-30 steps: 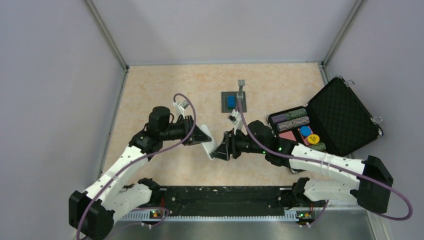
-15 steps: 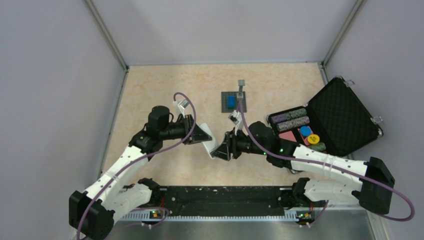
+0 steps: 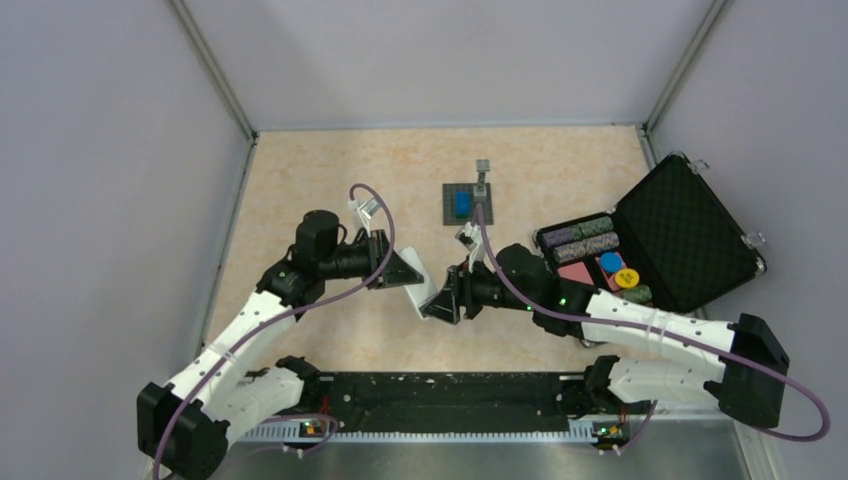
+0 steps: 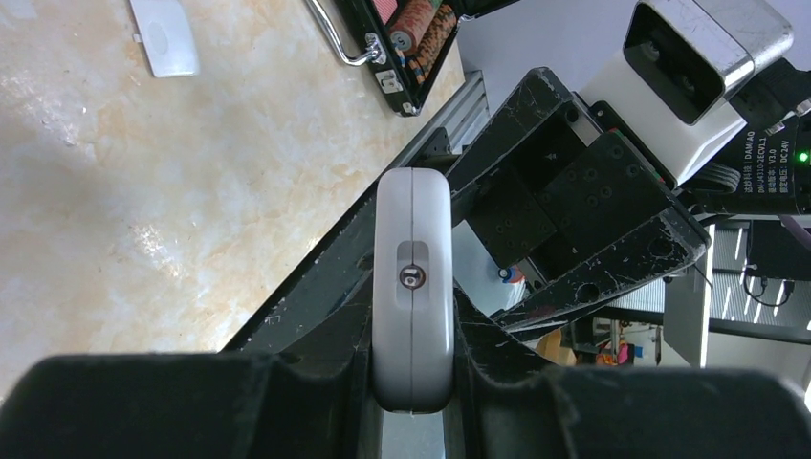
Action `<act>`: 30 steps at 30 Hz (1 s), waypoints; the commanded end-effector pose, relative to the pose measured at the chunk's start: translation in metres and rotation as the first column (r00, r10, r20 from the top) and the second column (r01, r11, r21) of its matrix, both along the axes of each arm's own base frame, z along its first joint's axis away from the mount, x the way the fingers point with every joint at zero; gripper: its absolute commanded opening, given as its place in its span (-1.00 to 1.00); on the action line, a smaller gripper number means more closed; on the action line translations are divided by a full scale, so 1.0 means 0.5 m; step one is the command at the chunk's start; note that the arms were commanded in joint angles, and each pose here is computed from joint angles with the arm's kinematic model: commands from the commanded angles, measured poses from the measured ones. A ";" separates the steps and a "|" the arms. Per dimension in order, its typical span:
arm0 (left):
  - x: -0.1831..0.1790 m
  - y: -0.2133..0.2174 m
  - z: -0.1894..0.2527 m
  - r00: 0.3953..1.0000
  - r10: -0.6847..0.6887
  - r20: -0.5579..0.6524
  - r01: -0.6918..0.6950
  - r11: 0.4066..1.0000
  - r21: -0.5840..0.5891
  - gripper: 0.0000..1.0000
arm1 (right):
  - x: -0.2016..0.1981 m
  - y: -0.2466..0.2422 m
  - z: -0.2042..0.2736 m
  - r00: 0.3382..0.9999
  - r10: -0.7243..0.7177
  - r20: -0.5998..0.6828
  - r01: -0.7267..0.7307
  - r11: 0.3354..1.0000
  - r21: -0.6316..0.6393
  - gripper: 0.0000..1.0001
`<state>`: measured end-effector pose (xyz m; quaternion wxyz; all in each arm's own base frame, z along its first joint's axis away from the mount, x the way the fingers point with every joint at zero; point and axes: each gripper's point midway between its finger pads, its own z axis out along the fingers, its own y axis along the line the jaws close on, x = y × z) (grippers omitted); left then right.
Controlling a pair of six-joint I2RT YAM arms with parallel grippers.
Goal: Load the batteries into the remote control
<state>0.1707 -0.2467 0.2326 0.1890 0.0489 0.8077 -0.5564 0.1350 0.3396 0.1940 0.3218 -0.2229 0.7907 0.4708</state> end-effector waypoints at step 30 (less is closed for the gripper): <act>-0.104 -0.004 0.194 0.951 -0.219 0.218 0.267 0.938 -0.223 -1.00 | 0.014 -0.072 -0.059 0.997 -0.074 -0.030 0.074 0.997 -0.012 0.34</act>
